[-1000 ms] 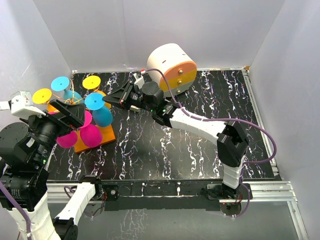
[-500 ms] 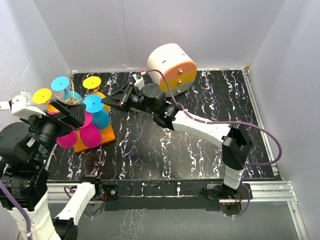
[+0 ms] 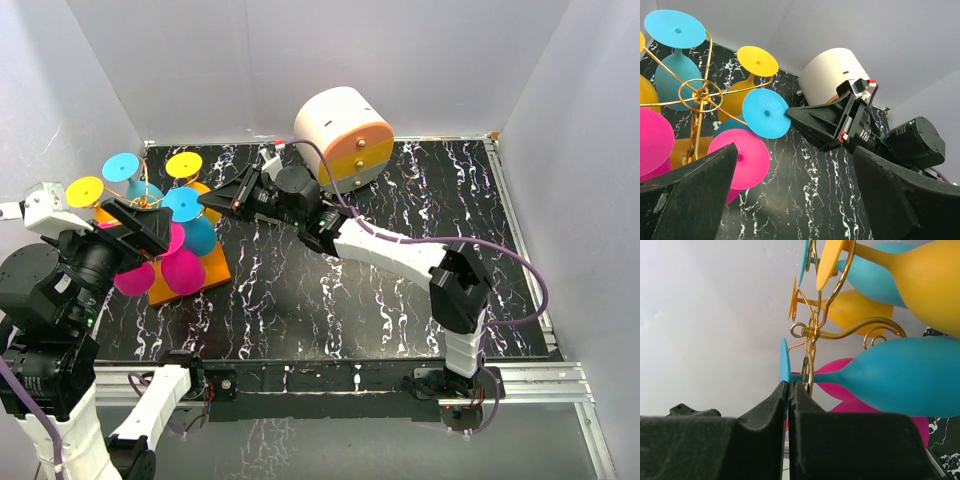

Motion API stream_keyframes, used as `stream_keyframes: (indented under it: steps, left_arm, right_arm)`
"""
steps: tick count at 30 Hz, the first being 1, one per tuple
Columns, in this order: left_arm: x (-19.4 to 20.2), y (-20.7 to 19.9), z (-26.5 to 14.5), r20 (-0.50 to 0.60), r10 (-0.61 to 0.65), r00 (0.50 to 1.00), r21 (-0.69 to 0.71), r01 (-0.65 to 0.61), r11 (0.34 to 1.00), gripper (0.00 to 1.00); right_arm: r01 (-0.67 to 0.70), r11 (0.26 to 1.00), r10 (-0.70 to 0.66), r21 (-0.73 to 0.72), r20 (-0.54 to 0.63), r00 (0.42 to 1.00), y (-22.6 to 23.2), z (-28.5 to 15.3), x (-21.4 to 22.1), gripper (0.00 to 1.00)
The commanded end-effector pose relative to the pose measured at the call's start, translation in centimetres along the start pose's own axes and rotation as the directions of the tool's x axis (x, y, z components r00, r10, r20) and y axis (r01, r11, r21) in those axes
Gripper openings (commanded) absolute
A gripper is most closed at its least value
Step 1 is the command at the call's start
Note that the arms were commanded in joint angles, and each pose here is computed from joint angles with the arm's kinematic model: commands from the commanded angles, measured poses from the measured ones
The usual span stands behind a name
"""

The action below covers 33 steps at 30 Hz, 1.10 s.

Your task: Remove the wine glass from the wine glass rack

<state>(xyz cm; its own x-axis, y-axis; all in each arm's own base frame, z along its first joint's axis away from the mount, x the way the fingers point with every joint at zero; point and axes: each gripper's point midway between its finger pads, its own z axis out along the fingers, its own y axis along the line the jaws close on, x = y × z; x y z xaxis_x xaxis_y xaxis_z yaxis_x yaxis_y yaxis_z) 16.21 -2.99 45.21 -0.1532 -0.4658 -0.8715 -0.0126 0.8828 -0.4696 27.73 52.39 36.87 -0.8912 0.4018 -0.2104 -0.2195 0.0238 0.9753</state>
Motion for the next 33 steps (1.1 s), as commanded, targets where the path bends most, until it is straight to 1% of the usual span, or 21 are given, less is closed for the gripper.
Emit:
stream_keyframes:
  steps: [1,9,15,23,33]
  left_arm:
    - [-0.3,-0.3,-0.1,0.007,-0.001,1.000,0.013,0.001,1.000,0.99]
    - [-0.3,-0.3,-0.1,0.009,0.004,1.000,0.010,-0.004,1.000,0.99]
    - [-0.6,-0.2,-0.3,0.014,0.014,1.000,0.004,-0.014,1.000,0.99]
    - [-0.6,-0.4,-0.1,0.009,0.014,1.000,0.010,-0.014,1.000,0.99]
    - [-0.6,-0.5,0.0,0.003,0.009,1.000,0.017,-0.009,1.000,0.99]
  right_arm:
    - [0.026,0.996,-0.022,-0.082,0.050,0.998,3.8,0.4,-1.3,0.00]
    - [0.042,0.998,-0.037,-0.045,0.119,0.992,3.3,0.9,-2.8,0.00]
    - [0.029,0.998,-0.021,-0.055,0.136,0.990,3.7,0.9,-4.0,0.00]
    - [0.036,0.996,-0.023,-0.076,0.172,0.985,5.2,-0.3,-5.8,0.00]
    - [-0.025,0.996,0.038,-0.083,0.166,0.985,4.9,-2.4,-6.6,0.00]
